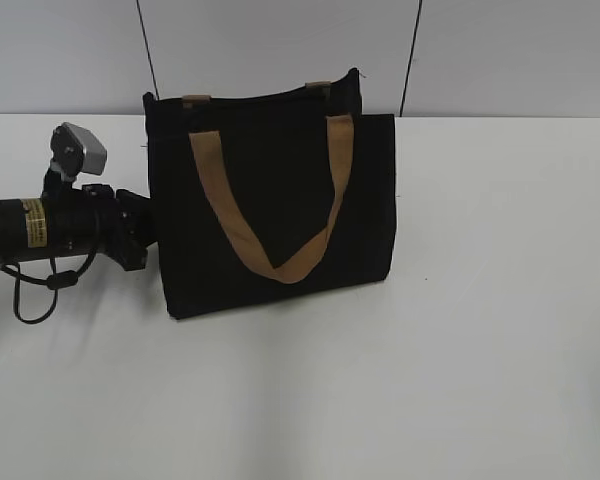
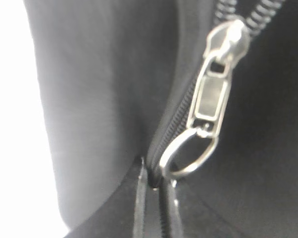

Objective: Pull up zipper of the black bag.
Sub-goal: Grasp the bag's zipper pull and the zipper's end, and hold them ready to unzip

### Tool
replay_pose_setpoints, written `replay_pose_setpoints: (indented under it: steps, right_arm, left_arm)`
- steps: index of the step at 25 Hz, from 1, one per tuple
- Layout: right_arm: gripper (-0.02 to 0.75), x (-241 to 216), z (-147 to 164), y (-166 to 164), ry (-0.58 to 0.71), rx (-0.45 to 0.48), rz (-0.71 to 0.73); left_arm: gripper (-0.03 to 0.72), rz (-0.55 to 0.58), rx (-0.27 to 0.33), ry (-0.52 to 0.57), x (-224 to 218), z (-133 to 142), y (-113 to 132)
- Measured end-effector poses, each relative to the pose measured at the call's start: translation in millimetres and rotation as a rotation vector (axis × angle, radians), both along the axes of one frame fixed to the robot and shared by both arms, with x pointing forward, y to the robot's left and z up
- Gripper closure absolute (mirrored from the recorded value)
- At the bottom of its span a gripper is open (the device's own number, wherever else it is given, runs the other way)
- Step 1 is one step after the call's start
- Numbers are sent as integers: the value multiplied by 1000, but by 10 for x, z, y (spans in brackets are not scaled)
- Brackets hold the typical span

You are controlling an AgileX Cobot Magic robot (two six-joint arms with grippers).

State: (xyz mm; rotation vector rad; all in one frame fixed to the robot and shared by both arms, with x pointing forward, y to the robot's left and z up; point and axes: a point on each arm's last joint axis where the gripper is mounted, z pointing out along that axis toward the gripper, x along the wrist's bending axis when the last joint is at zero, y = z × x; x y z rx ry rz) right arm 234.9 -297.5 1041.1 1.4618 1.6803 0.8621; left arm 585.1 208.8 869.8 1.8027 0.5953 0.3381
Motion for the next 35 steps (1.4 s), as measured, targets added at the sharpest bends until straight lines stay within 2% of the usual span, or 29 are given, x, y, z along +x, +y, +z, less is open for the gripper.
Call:
replay_pose_setpoints:
  steps: [4, 10, 16, 20, 23, 26, 29, 35]
  right_arm:
    - [256, 0, 0, 0, 0, 0, 0]
    - [256, 0, 0, 0, 0, 0, 0]
    - [256, 0, 0, 13, 0, 14, 9]
    - [256, -1, 2, 37, 0, 39, 25]
    - [256, -5, 24, 51, -12, 54, 34]
    - [256, 26, 176, 70, -94, 81, 45]
    - [256, 228, 341, 87, -81, 109, 49]
    - [262, 922, 640, 140, 11, 131, 92]
  left_arm:
    - [662, 7, 18, -23, -19, 110, 11]
    - [662, 66, 155, -70, -146, 448, 95]
    - [664, 141, 256, -198, -252, 974, 182]
    - [664, 175, 257, -260, -335, 1275, 202]
    - [664, 170, 248, -248, -382, 1347, 195]
    - [664, 154, 254, -234, -427, 1391, 187]
    - [664, 161, 262, -231, -460, 1445, 196]
    - [664, 190, 274, -228, -459, 1511, 219]
